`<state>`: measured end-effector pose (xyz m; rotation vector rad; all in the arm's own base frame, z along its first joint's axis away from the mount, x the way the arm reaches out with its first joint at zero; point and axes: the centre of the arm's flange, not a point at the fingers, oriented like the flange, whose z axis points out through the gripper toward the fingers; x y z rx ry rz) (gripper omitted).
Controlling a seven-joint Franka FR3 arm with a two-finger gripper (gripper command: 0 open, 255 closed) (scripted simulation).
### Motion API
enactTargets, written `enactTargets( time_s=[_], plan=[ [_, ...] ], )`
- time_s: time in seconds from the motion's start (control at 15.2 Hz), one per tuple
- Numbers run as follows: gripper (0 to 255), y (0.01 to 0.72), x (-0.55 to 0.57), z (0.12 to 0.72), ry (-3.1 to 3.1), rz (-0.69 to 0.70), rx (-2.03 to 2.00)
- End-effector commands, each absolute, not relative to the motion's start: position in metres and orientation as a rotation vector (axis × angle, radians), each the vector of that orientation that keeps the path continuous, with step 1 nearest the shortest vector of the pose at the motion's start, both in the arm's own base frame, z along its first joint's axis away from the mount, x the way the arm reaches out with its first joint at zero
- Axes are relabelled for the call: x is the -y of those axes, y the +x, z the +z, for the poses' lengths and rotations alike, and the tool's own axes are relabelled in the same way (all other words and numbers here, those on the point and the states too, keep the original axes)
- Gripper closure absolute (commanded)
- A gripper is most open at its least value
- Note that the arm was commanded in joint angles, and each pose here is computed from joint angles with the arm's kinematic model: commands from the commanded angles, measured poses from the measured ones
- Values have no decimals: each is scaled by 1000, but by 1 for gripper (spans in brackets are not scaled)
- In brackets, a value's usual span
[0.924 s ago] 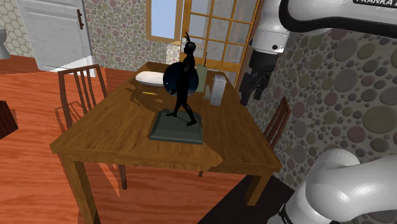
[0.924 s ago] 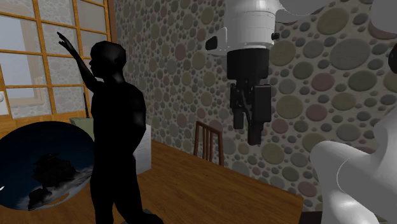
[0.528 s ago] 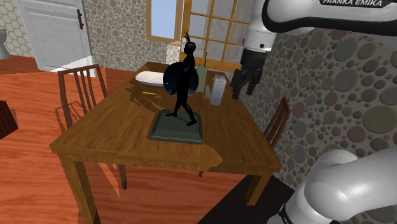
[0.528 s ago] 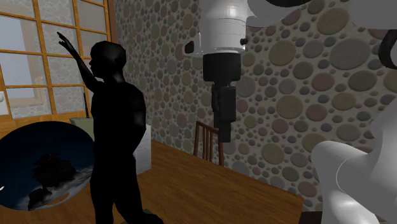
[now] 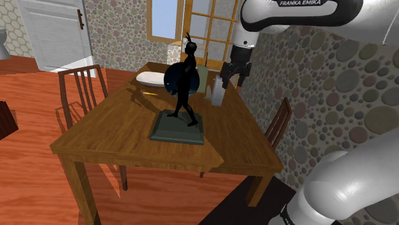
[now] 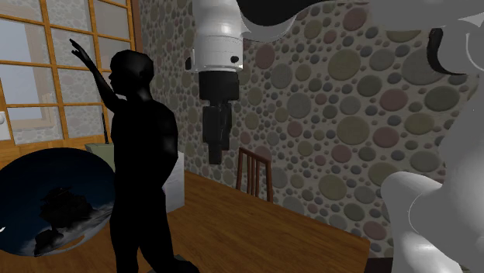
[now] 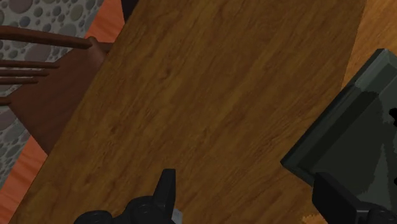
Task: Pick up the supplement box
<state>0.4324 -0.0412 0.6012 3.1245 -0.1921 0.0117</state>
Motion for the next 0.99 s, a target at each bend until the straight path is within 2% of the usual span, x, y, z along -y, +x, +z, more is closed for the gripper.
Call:
enactTargets(
  time_s=[0.0, 0.66, 0.92],
  plan=[
    [0, 454, 57, 600, 3118, 20, 233],
    [0, 553, 136, 600, 3078, 63, 429],
    [0, 555, 138, 584, 3077, 64, 434]
  ],
)
